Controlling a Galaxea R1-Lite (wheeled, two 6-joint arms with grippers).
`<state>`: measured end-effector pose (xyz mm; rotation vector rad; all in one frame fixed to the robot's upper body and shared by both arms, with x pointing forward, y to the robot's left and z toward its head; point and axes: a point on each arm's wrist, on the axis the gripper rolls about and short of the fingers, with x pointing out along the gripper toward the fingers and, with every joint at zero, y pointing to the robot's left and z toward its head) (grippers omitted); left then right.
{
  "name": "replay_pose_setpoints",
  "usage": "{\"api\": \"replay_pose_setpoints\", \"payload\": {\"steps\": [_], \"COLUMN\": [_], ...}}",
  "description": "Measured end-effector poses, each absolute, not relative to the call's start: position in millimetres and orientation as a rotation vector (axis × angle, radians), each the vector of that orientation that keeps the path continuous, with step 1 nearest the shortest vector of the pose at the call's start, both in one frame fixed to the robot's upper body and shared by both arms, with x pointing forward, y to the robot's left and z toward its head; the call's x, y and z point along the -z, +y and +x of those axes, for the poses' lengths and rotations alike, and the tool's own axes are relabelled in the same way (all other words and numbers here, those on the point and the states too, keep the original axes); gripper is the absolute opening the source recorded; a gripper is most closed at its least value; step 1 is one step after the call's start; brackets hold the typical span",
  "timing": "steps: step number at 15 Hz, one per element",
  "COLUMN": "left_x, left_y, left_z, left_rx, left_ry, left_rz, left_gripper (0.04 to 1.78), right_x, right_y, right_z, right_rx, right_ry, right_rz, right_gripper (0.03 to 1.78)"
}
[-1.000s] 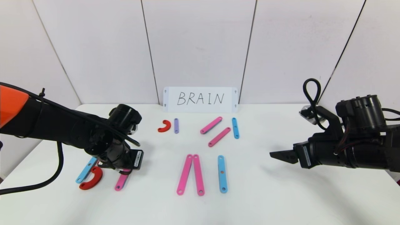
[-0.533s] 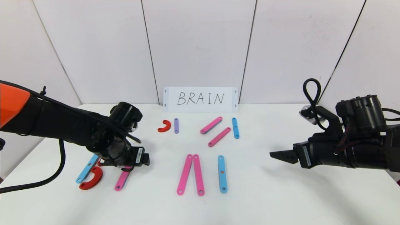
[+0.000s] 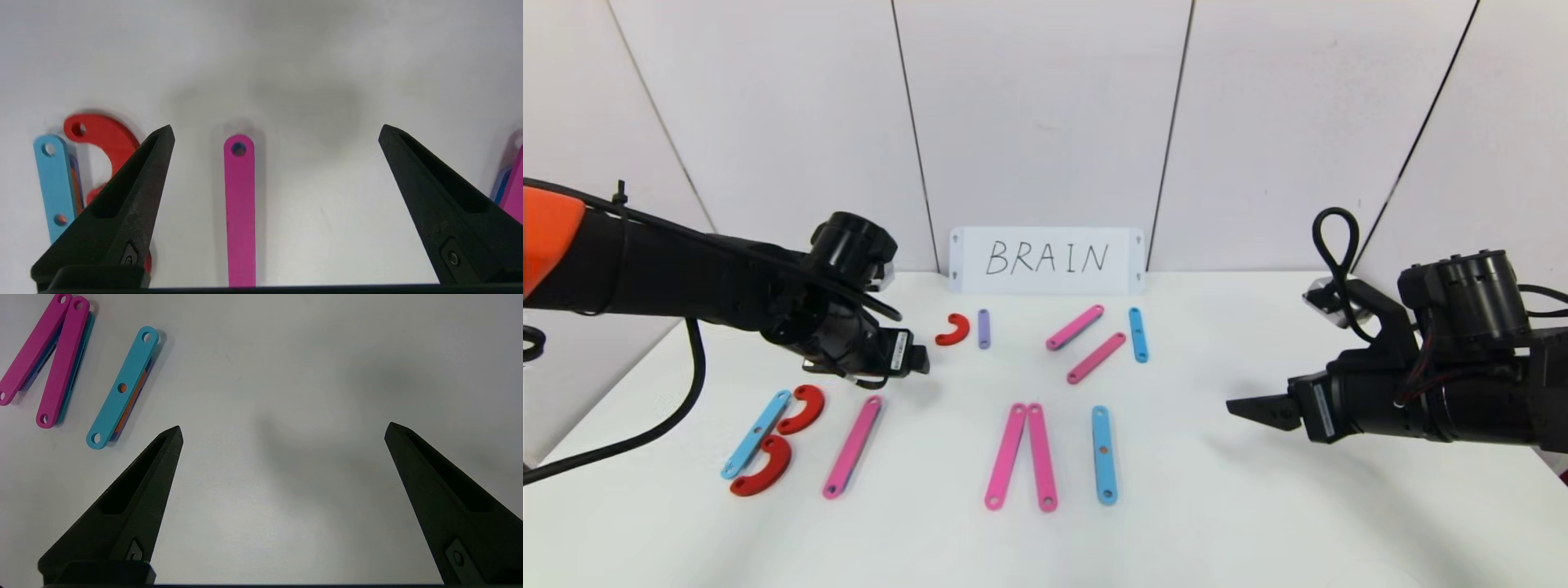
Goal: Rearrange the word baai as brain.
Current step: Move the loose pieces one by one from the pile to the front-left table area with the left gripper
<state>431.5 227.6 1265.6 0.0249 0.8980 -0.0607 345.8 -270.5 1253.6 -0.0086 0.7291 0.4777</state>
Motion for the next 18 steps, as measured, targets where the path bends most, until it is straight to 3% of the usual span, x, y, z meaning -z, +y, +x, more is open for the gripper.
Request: {"api": "replay_pose_setpoints", "payload": {"steps": [8, 18], "left_x": [-1273, -1252], "left_y": [219, 208], "left_z": [488, 524], "left_rx": [0.096, 0.211], "left_ry": [0.856, 0.903], "left_rz": [0.108, 0.063], "left_gripper": [1.75, 1.75], "right_x": [-1254, -1254], "right_y": [-271, -271], "right_z": [346, 346], "right_rx": [-0.476, -0.477], "right_ry": [0.730, 0.730], "right_rz": [-0.007, -0.008], "right_gripper": [1.73, 1.73]}}
